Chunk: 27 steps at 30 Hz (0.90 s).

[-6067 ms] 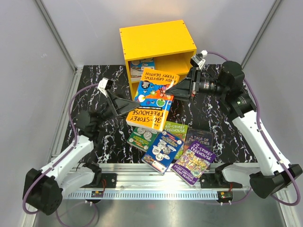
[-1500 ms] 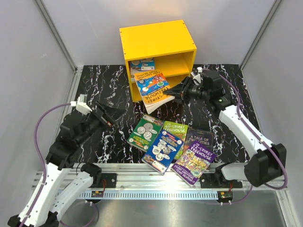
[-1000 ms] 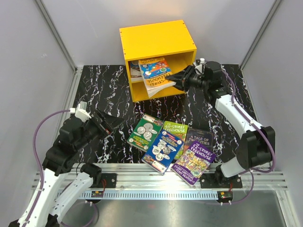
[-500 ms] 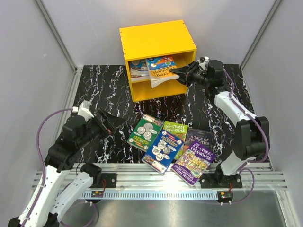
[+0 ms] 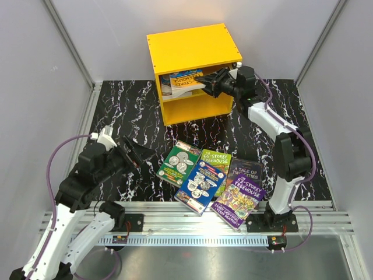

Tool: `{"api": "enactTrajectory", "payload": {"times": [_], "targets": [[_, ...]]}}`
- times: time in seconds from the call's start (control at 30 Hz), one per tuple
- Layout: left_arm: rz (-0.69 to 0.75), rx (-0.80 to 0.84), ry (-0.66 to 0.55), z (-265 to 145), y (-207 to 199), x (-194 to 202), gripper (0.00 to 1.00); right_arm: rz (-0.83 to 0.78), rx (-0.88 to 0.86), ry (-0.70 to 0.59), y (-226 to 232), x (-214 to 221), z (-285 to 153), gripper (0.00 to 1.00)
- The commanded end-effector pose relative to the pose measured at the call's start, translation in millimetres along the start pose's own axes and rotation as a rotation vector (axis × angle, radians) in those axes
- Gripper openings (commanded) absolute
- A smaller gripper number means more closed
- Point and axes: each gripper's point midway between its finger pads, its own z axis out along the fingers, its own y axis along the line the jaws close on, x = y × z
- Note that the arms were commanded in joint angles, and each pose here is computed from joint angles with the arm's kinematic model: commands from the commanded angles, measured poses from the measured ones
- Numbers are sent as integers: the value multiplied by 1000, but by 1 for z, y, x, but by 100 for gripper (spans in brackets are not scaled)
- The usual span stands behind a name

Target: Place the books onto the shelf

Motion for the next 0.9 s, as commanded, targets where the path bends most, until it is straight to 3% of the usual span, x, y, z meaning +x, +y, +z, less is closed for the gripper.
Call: {"api": "enactTrajectory", "payload": {"times": [0.0,0.23,0.37,0.43,0.47,0.57,0.77,0.87], "targets": [[29,35,8,-8,-9,1,98,-122,-109,-31,42,5,18,0],[31,21,10,-16,2,8,98,-155,-59,-23,32,12,58,0],[31,19,21,-15,6,12,99,-161,18,-10,2,12,78,2],[30,16,29,-14,8,15,99,-169,35,-8,-3,10,82,12],[30,16,30,-14,8,15,99,-169,67,-4,-16,9,86,26],[40,9,40,-13,12,18,99,-180,120,-1,-33,9,88,40],[61,-1,53,-8,12,17,99,-168,173,3,-57,16,79,48],[72,-4,67,-5,11,16,99,-165,192,14,-65,19,75,87]]}}
